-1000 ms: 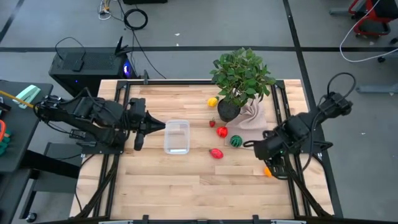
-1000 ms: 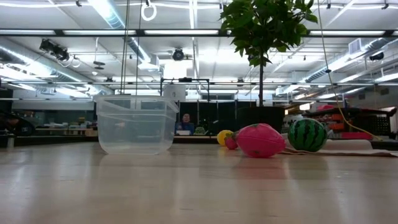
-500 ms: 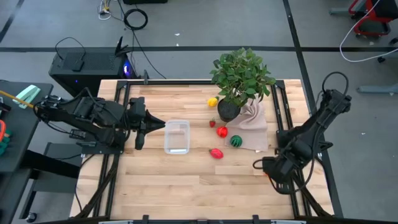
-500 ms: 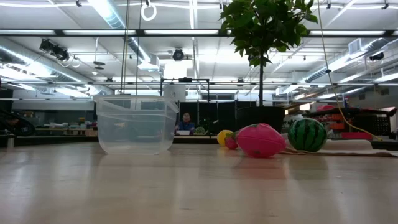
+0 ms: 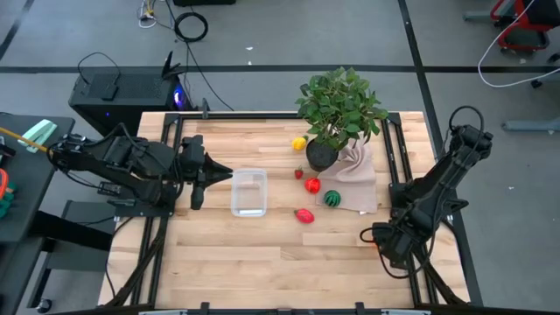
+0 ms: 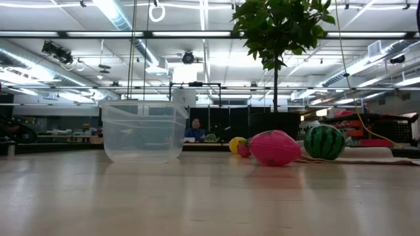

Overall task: Pick and placing Produce into tupperware
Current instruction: Put the orange into the transparent bin

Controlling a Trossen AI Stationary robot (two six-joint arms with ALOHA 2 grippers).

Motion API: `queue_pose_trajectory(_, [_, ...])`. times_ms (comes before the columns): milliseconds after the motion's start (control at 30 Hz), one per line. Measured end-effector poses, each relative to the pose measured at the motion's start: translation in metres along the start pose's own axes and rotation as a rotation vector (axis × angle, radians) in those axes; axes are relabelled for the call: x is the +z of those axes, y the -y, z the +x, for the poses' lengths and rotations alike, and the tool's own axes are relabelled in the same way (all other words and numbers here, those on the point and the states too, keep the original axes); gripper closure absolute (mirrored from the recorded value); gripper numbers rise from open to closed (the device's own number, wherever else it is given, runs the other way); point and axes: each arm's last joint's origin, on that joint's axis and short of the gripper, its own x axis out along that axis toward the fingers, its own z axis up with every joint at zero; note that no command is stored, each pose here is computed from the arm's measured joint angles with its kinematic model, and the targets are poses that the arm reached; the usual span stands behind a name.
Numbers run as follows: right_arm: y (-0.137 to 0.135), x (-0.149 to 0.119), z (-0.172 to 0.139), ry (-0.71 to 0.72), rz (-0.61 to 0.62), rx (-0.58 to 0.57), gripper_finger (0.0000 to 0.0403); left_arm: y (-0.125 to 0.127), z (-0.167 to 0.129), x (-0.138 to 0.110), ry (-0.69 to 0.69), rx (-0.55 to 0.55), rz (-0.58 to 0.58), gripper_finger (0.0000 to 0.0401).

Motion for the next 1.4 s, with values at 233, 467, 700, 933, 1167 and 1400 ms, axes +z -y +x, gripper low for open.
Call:
queue_pose_trajectory(233, [0.009, 0.001, 0.015, 0.018, -0.055, -0.048, 0.0061, -0.001, 0.0, -0.001, -0.004, 0.014, 0.005, 0.0332])
queue_pose_trajectory(467, [0.015, 0.006, 0.027, 0.149, -0.108, -0.138, 0.0035, -0.001, 0.0, -0.001, 0.002, 0.034, 0.001, 0.0326])
queue_pose_trajectory(700, [0.017, 0.007, 0.038, 0.166, -0.125, -0.109, 0.0038, -0.001, 0.0, -0.001, 0.002, 0.034, -0.006, 0.0321])
queue_pose_trajectory(933, [0.022, 0.007, 0.052, 0.175, -0.136, -0.074, 0.0038, -0.001, 0.0, -0.001, 0.002, 0.034, -0.006, 0.0321])
queue_pose_trajectory(1167, [0.029, 0.007, 0.066, 0.178, -0.132, -0.056, 0.0039, -0.001, 0.0, -0.001, 0.004, 0.039, -0.006, 0.0322])
queue_pose_trajectory(1400, [0.032, 0.007, 0.071, 0.182, -0.102, -0.047, 0.0041, -0.001, 0.0, 0.0, 0.005, 0.041, -0.006, 0.0317])
